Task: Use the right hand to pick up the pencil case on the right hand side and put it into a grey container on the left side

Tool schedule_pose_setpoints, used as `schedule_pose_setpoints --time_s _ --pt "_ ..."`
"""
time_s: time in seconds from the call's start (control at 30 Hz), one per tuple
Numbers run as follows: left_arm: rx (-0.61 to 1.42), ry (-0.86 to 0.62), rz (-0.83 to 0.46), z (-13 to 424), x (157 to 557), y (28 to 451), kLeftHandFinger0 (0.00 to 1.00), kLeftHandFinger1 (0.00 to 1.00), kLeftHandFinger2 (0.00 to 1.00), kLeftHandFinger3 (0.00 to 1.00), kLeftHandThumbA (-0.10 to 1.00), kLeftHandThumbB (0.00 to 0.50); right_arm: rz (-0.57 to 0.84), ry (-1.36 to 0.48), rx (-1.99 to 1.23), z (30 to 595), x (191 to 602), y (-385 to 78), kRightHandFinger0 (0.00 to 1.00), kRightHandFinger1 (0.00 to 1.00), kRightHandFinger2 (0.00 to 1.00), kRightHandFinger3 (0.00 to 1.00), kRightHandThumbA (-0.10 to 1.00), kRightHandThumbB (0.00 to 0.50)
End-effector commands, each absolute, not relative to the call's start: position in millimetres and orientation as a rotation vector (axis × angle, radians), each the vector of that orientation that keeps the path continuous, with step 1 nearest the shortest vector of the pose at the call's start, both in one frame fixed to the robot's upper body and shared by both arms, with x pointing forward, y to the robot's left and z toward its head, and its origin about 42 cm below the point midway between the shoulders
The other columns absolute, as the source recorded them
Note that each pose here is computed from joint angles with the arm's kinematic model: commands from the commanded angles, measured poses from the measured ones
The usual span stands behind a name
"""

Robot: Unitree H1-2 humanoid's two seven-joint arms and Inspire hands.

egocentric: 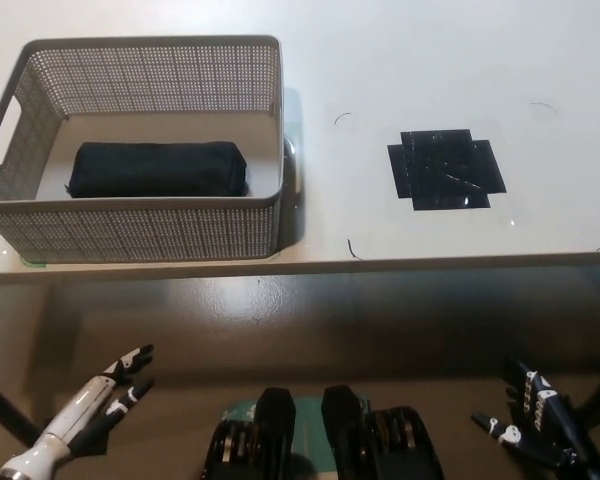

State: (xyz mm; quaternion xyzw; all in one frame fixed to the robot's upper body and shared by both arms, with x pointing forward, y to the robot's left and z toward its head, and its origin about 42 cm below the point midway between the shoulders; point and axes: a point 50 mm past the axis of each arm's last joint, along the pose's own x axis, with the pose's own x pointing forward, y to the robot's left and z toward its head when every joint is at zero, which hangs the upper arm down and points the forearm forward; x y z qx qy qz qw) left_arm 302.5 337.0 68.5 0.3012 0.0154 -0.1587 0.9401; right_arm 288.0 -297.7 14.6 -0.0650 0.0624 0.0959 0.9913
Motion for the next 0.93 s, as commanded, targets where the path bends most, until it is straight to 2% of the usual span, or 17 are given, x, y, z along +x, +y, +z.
schedule_pose_setpoints --time_s 0.0,0.13,0.27,0.37,0.73,0.8,0.9 --pt "0.551 -0.034 -0.278 78.2 306.3 346.3 1.0 1.0 1.0 1.0 1.0 0.252 0.182 0.045 -0.096 28.1 297.4 -311.7 1.0 1.0 1.0 1.0 1.0 0.326" --pt "0.525 -0.01 -0.246 79.6 305.7 348.5 1.0 1.0 1.0 1.0 1.0 0.275 0.184 0.044 -0.103 31.5 300.2 -316.3 1.0 1.0 1.0 1.0 1.0 0.336" --pt "0.49 -0.001 -0.222 79.9 302.9 349.4 1.0 1.0 1.0 1.0 1.0 0.297 0.191 0.039 -0.121 32.2 298.8 -316.5 1.0 1.0 1.0 1.0 1.0 0.317" --pt "0.493 -0.008 -0.224 79.8 302.8 349.3 1.0 1.0 1.0 1.0 1.0 0.272 0.192 0.037 -0.127 32.4 298.0 -315.7 1.0 1.0 1.0 1.0 1.0 0.315" --pt "0.521 -0.015 -0.236 83.3 304.7 347.7 1.0 1.0 1.0 1.0 1.0 0.286 0.193 0.03 -0.133 33.2 301.8 -313.4 1.0 1.0 1.0 1.0 1.0 0.309" --pt "0.517 -0.015 -0.239 84.0 305.2 347.5 1.0 1.0 1.0 1.0 1.0 0.277 0.191 0.03 -0.145 33.6 301.9 -313.5 1.0 1.0 1.0 1.0 1.0 0.295" --pt "0.526 -0.019 -0.238 84.7 305.5 347.2 1.0 1.0 1.0 1.0 1.0 0.267 0.19 0.028 -0.152 33.7 302.0 -313.4 1.0 1.0 1.0 1.0 1.0 0.302"
